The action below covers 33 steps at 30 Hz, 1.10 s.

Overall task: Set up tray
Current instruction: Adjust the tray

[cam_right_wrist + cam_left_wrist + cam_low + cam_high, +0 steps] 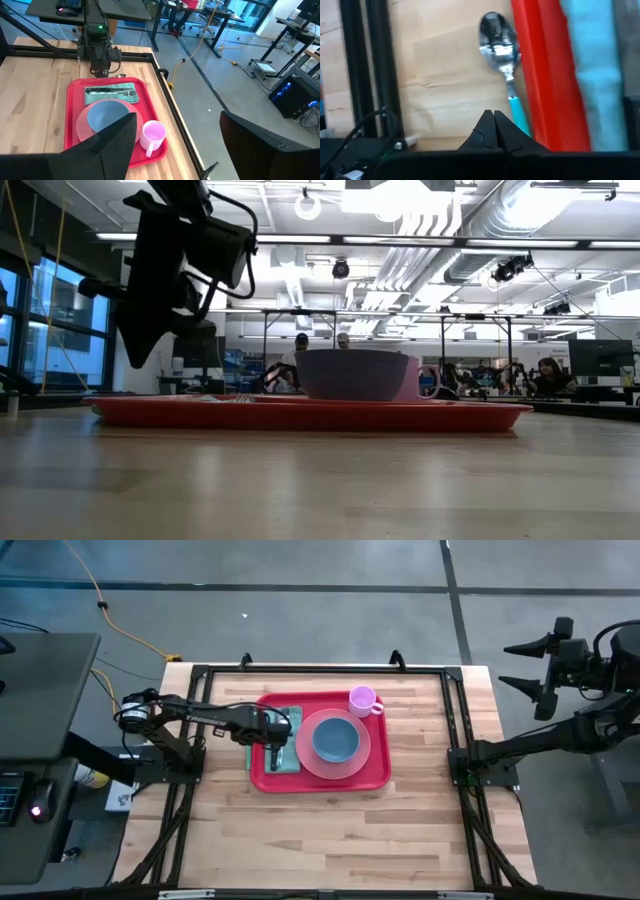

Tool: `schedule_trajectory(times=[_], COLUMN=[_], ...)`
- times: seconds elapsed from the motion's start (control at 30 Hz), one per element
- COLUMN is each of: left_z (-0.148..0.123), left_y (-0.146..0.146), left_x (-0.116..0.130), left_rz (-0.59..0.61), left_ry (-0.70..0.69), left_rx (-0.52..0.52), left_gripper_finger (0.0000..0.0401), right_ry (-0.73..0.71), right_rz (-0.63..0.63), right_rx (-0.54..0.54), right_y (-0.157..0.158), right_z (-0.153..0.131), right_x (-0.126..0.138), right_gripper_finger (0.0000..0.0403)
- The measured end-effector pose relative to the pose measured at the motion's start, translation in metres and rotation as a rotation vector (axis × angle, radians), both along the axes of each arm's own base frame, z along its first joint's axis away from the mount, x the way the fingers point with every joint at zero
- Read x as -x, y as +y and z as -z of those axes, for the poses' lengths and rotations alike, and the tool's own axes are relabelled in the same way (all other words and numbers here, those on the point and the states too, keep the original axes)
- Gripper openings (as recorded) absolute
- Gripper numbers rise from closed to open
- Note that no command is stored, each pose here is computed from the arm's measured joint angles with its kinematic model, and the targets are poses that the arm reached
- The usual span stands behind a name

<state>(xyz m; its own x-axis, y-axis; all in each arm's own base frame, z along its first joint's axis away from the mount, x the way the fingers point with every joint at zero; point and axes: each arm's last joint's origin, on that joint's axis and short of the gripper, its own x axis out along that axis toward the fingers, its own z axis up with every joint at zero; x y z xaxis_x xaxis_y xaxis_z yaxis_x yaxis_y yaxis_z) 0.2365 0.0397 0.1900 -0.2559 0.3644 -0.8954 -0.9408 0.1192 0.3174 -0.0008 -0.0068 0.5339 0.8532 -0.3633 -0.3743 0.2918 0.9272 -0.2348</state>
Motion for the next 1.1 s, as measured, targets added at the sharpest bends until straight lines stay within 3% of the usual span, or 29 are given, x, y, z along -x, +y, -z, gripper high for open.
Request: schedule_trajectory(times=[0.4,1.1], left_z=[0.035,0.039], left_y=[0.002,0.002], left_x=[0.004,0.001], left_rz=[-0.010,0.006], left_ry=[-0.090,-0.137], left_rx=[0.051,0.060], left_gripper_finger=[0.0008,0.0008], right_ry=[-0.005,-0.003], right_rz=[0.000,0.038], right_rx=[0.001,0.016], right_y=[0.000,-0.001], right_z=[-0.001,-0.001], right_x=[-0.001,-0.001], right_gripper_finger=[0.0266,0.0266])
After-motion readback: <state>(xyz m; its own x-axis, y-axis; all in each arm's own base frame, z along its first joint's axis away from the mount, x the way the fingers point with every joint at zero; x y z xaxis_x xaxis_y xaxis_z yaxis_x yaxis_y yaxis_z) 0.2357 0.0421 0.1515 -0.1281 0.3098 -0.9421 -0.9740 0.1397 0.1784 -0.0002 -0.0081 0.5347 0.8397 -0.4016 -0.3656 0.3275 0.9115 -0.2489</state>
